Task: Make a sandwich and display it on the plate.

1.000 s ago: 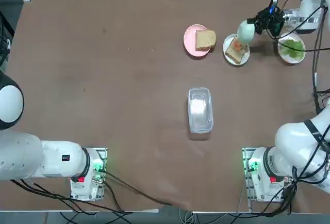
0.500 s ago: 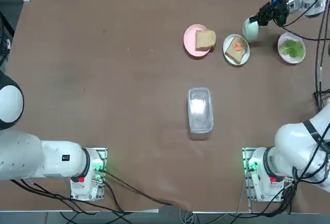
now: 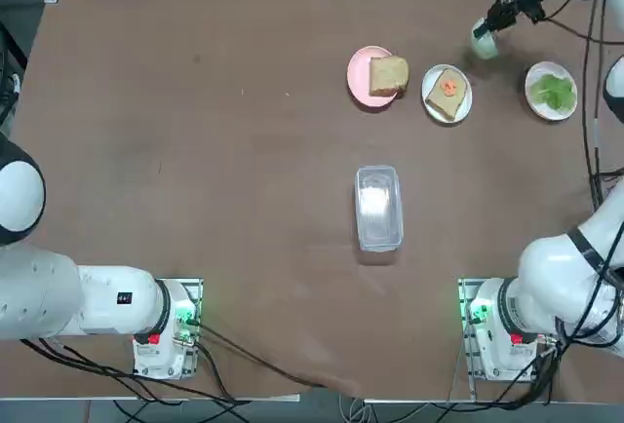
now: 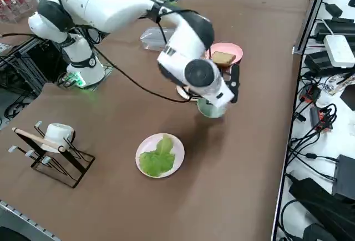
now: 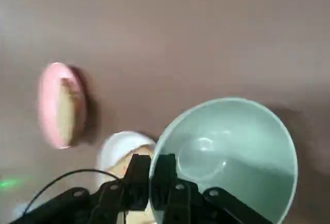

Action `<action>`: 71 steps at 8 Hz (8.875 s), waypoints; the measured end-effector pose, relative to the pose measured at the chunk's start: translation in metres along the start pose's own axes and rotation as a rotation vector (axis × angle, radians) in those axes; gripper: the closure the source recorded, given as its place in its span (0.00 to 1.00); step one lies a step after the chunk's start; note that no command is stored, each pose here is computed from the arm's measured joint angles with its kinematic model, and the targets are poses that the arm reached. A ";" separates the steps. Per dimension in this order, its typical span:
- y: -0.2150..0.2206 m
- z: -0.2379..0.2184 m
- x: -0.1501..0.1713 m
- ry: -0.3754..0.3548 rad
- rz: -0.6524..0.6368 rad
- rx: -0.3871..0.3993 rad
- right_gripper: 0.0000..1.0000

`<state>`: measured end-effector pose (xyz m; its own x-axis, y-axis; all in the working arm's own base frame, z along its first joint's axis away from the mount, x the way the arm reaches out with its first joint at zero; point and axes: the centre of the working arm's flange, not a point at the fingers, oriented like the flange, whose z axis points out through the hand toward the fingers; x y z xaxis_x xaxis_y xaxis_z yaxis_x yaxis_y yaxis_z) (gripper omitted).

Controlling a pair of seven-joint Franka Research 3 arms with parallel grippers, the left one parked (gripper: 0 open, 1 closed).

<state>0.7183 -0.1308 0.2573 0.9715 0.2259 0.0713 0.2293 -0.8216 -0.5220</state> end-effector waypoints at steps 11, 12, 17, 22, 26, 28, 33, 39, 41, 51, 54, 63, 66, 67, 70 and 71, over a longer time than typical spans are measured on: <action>0.093 -0.011 -0.009 -0.109 -0.269 -0.728 0.95; 0.096 -0.011 -0.009 -0.092 -0.256 -0.734 0.95; 0.096 -0.006 -0.004 -0.034 -0.237 -0.750 0.95; 0.087 0.003 0.005 0.003 -0.195 -0.749 0.43; 0.077 -0.063 0.000 -0.015 -0.190 -0.809 0.00; 0.059 -0.104 -0.018 -0.119 -0.169 -0.811 0.00; 0.073 -0.082 -0.121 -0.272 -0.061 -0.695 0.03; 0.117 -0.035 -0.176 -0.259 -0.048 -0.636 0.07; 0.120 -0.032 -0.175 -0.266 -0.066 -0.647 0.19; 0.132 -0.033 -0.177 -0.324 -0.133 -0.721 0.93; 0.130 -0.064 -0.164 -0.308 -0.116 -0.756 0.93; -0.075 -0.054 -0.032 -0.203 0.228 -0.686 0.96; -0.124 -0.017 -0.016 -0.193 0.283 -0.649 0.96; -0.137 -0.004 -0.016 -0.206 0.273 -0.634 0.96; -0.170 0.043 -0.022 -0.255 0.249 -0.590 0.96; -0.179 0.054 -0.023 -0.264 0.231 -0.586 0.96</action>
<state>0.6522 0.0395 0.3028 0.9694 0.0697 -0.2356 0.0843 -0.9951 0.0524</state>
